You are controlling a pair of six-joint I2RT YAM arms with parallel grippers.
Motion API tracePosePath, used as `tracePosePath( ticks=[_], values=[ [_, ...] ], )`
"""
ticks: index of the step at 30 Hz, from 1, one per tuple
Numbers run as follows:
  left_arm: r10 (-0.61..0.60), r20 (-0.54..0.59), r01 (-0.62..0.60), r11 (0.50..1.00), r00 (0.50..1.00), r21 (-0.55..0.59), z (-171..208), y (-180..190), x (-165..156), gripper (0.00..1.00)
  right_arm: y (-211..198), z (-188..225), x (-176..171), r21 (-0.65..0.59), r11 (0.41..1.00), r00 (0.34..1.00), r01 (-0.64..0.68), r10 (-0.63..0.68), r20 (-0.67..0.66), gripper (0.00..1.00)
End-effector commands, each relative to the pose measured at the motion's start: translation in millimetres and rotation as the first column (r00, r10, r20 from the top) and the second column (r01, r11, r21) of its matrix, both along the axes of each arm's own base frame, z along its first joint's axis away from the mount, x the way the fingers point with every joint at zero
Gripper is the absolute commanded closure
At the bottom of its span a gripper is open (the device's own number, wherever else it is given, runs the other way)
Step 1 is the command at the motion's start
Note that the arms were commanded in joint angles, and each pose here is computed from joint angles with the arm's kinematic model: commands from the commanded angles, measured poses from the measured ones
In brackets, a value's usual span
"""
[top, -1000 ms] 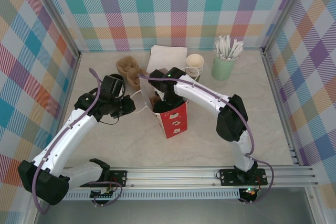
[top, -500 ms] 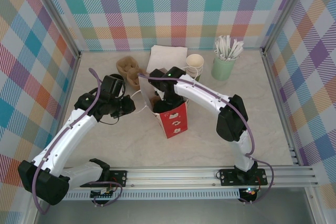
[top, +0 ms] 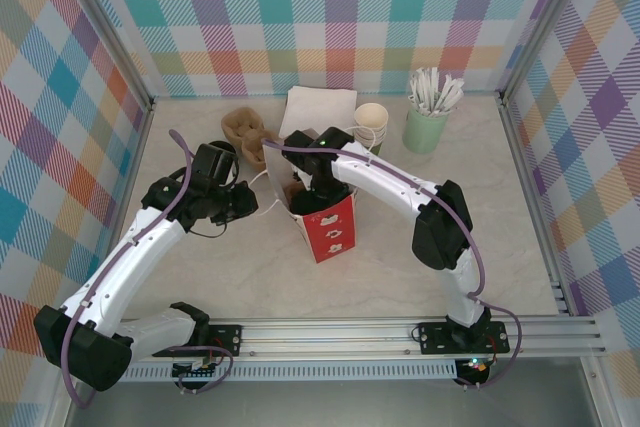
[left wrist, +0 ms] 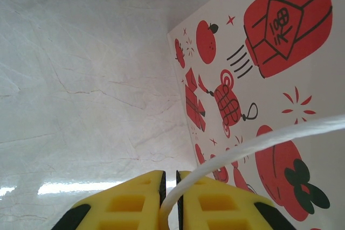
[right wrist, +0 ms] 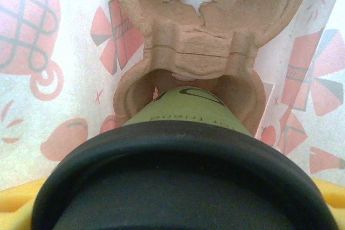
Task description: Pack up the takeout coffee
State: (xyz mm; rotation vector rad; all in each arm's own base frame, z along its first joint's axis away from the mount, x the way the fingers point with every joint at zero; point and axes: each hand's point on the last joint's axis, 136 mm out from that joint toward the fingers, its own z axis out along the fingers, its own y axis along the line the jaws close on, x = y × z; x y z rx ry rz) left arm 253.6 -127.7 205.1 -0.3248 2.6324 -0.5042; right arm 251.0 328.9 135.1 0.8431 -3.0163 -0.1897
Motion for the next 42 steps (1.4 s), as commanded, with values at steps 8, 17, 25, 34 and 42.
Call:
tracePosePath(
  ticks=[8,17,25,34,42],
  values=[
    [0.021,-0.006,-0.021,1.000,1.000,0.010,-0.6,4.9,2.2,0.84,5.0,6.5,-0.2,0.031,1.000,1.000,-0.007,0.007,0.012,0.18],
    [0.019,-0.007,-0.018,1.000,1.000,0.009,-0.1,4.0,2.7,0.84,5.5,5.1,1.3,0.029,1.000,1.000,-0.010,0.009,0.018,0.18],
    [0.021,-0.010,-0.020,1.000,1.000,0.012,-1.4,5.0,1.9,0.84,5.5,-1.2,2.2,0.022,1.000,1.000,-0.014,0.014,0.017,0.18],
    [0.022,-0.011,-0.022,1.000,1.000,0.008,-1.5,4.5,1.4,0.84,-0.4,-22.8,3.5,-0.035,0.999,1.000,-0.018,0.018,0.006,0.18],
    [0.023,-0.007,-0.023,1.000,1.000,0.005,0.1,4.5,1.2,0.84,-6.0,-44.5,3.2,-0.085,0.996,1.000,-0.024,0.023,-0.011,0.18]
  ],
)
